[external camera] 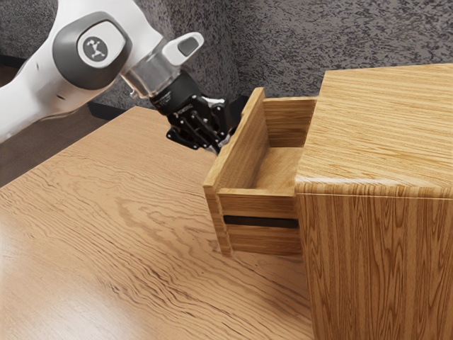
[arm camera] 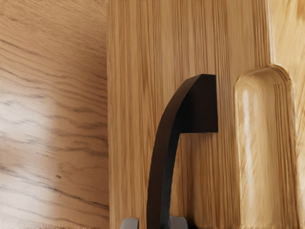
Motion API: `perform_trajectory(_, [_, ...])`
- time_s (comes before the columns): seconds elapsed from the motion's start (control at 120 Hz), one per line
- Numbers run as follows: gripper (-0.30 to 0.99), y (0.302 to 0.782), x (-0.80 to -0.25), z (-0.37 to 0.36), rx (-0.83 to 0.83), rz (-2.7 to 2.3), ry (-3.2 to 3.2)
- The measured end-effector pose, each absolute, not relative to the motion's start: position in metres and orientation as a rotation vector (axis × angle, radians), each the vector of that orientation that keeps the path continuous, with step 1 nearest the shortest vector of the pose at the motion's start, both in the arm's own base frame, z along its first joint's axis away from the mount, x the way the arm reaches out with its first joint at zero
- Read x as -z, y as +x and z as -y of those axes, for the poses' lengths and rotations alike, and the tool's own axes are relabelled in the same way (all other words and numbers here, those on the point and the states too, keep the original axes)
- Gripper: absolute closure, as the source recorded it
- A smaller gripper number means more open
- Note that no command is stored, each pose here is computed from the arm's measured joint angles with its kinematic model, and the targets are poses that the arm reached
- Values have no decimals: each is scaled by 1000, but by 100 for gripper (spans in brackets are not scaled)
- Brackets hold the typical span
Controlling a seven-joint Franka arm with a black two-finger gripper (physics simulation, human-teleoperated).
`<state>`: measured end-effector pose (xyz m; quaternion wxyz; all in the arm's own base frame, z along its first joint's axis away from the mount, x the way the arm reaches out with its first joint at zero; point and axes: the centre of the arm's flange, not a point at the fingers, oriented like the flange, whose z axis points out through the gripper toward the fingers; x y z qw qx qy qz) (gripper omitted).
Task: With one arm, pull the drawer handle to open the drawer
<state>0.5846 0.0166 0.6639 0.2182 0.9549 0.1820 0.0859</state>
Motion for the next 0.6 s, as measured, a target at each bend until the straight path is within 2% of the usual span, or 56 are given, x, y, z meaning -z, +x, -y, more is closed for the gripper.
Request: perform_trajectory(0.6, [71, 571, -662, -55, -238, -544, 2649])
